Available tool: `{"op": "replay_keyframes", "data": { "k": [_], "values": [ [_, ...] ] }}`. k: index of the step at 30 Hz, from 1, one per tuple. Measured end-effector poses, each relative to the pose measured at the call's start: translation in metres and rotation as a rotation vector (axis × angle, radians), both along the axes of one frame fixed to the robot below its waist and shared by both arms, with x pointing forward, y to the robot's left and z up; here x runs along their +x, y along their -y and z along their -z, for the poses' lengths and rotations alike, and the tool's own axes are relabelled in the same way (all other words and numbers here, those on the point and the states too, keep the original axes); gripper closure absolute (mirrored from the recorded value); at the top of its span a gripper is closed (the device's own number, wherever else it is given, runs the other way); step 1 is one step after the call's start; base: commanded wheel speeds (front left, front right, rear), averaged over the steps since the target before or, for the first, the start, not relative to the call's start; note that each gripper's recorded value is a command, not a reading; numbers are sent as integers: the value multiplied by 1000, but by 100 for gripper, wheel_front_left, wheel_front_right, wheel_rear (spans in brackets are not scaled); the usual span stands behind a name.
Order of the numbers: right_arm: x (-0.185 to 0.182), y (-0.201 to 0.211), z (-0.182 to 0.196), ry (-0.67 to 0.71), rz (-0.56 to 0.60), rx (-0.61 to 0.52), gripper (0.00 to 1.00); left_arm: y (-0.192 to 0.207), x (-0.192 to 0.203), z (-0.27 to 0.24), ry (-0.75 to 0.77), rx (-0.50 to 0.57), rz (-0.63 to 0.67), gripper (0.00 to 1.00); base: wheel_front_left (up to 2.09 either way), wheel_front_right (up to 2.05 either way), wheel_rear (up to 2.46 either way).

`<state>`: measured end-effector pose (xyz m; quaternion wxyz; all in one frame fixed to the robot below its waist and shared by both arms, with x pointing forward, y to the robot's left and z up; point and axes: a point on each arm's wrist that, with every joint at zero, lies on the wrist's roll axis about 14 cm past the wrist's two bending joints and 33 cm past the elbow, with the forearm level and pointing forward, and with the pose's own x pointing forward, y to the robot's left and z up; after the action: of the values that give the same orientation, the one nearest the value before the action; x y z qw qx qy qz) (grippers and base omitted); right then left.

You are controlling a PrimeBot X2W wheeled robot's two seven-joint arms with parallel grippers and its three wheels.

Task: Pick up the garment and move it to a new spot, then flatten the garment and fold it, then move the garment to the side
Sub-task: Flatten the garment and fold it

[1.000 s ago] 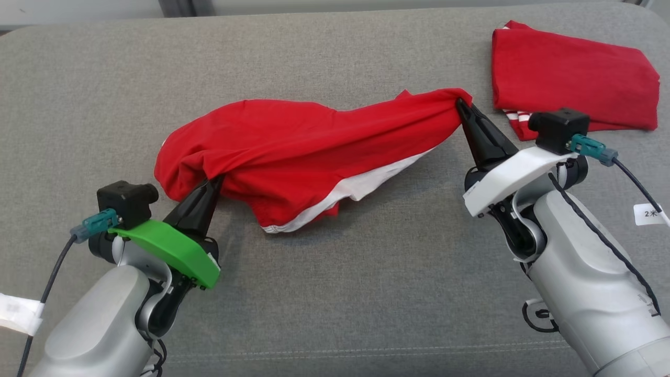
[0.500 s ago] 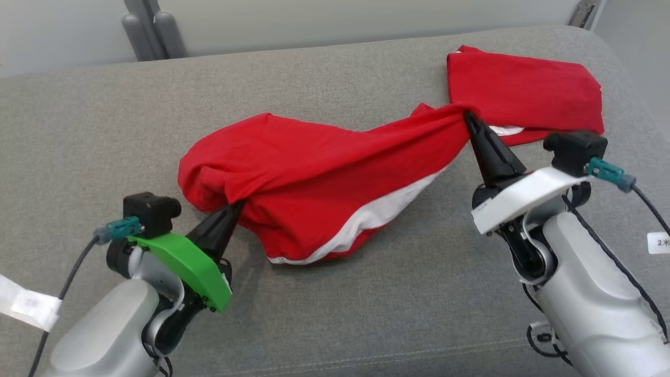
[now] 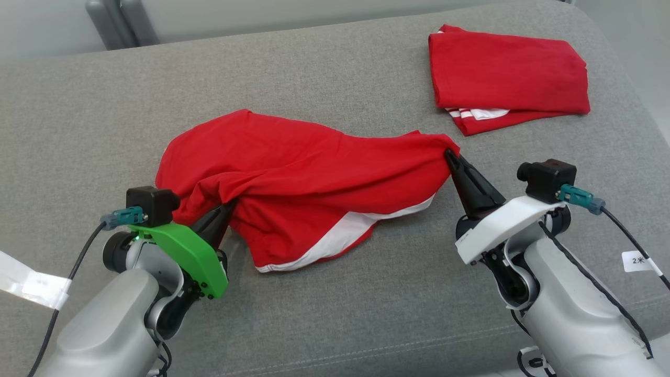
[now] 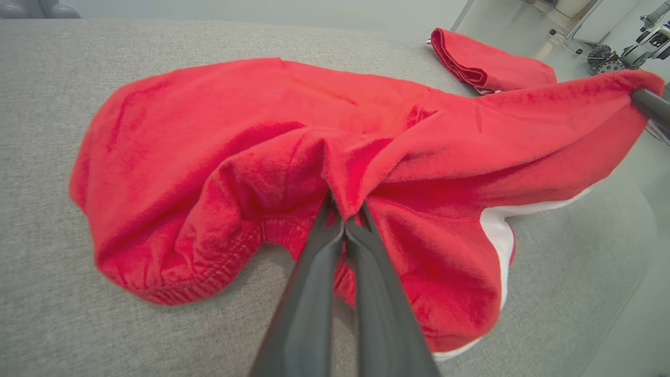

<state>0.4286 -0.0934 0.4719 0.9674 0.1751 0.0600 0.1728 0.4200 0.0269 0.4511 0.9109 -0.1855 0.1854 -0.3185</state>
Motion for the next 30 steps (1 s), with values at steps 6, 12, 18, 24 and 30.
{"op": "replay_keyframes", "data": {
  "k": [6,12,18,24,30],
  "values": [
    [-3,12,22,-65,28,-22,100,13,8,13,-30,-4,5,0,0,0,0],
    [-2,20,29,-82,48,-32,100,22,5,4,10,-34,13,0,0,0,0],
    [2,17,26,-77,45,-24,100,6,4,-3,62,-21,-15,0,0,0,0],
    [4,8,21,-67,27,-9,100,-21,-9,10,32,-16,-88,0,0,0,0],
    [3,8,23,-78,30,-6,57,-15,-34,25,-48,-61,-99,0,0,0,0]
  ]
}}
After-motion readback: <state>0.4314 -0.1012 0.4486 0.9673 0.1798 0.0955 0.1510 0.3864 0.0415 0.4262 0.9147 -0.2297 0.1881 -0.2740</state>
